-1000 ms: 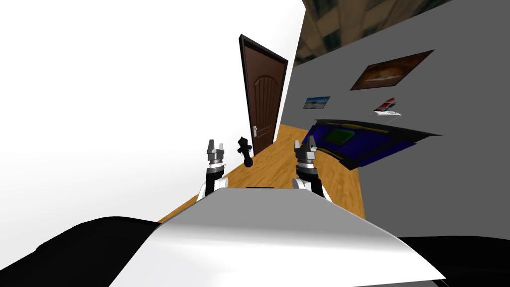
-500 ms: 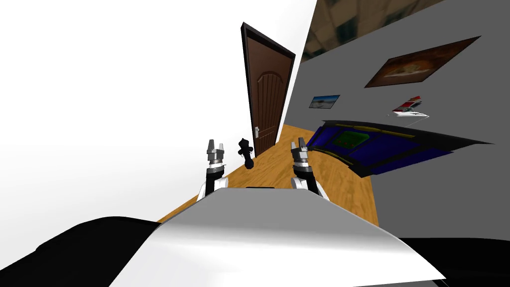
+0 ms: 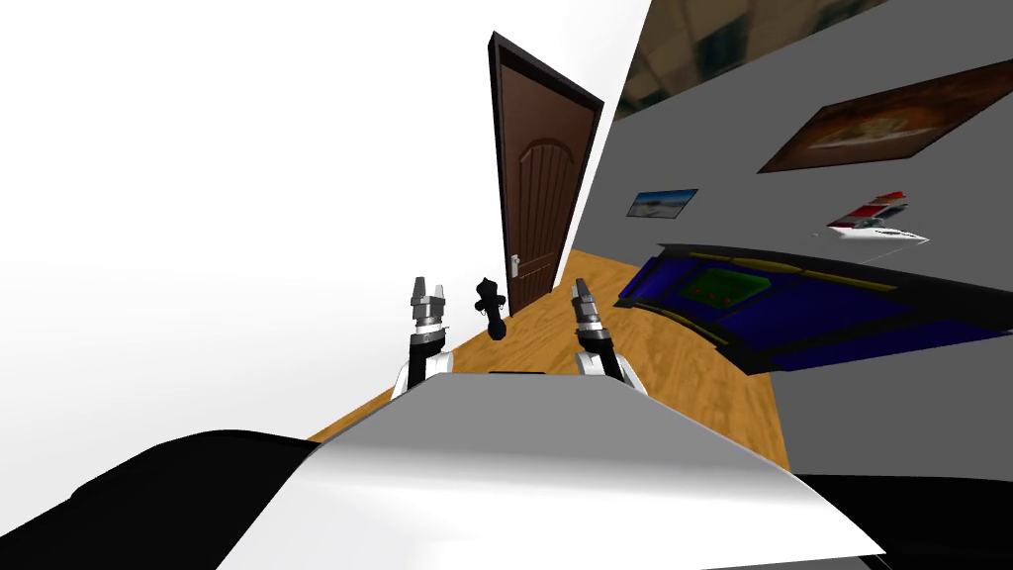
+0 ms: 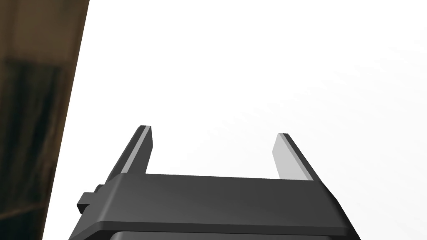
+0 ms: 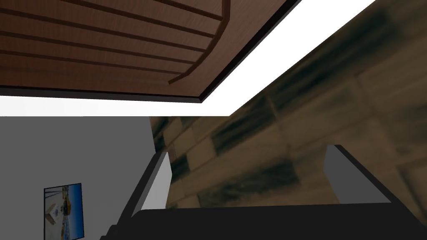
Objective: Pull the door open
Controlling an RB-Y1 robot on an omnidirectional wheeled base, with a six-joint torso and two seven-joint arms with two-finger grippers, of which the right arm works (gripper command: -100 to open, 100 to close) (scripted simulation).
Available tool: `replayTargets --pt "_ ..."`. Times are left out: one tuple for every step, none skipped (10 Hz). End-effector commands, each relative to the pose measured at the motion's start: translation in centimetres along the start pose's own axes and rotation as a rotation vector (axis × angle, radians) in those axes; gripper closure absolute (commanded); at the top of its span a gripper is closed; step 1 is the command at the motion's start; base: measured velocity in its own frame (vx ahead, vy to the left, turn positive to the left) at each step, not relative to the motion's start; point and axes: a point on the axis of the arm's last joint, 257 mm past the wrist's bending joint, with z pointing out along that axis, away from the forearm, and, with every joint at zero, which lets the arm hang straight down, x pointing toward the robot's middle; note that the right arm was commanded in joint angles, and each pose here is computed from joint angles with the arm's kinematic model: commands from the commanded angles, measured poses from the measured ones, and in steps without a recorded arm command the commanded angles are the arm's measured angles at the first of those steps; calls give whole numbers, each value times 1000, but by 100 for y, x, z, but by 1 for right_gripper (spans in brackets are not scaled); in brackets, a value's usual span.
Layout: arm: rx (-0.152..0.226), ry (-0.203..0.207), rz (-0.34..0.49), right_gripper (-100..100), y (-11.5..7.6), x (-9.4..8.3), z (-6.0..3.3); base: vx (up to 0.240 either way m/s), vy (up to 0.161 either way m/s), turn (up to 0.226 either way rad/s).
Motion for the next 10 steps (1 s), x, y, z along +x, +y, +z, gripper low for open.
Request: replayTargets --pt "18 28 -56 -100 -119 78 10 154 -26 96" --pt "26 42 -82 -100 -173 115 8 131 -12 77" --pt "40 70 -134 -100 -283 188 2 150 -10 123" --pt "47 84 -160 -100 -338 224 -2 144 -23 95" --pt "54 98 -187 -100 -394 260 -6 119 -26 71" --pt "60 113 -214 -100 -450 296 -11 92 -32 84" --pt "66 128 -240 -100 -506 331 -17 87 -31 74" --pt "72 142 -267 -100 -563 365 -24 98 -25 89" --pt "78 157 -294 -100 -619 398 -31 91 -17 78" --pt "84 173 -321 -100 -675 431 -39 84 -17 61"
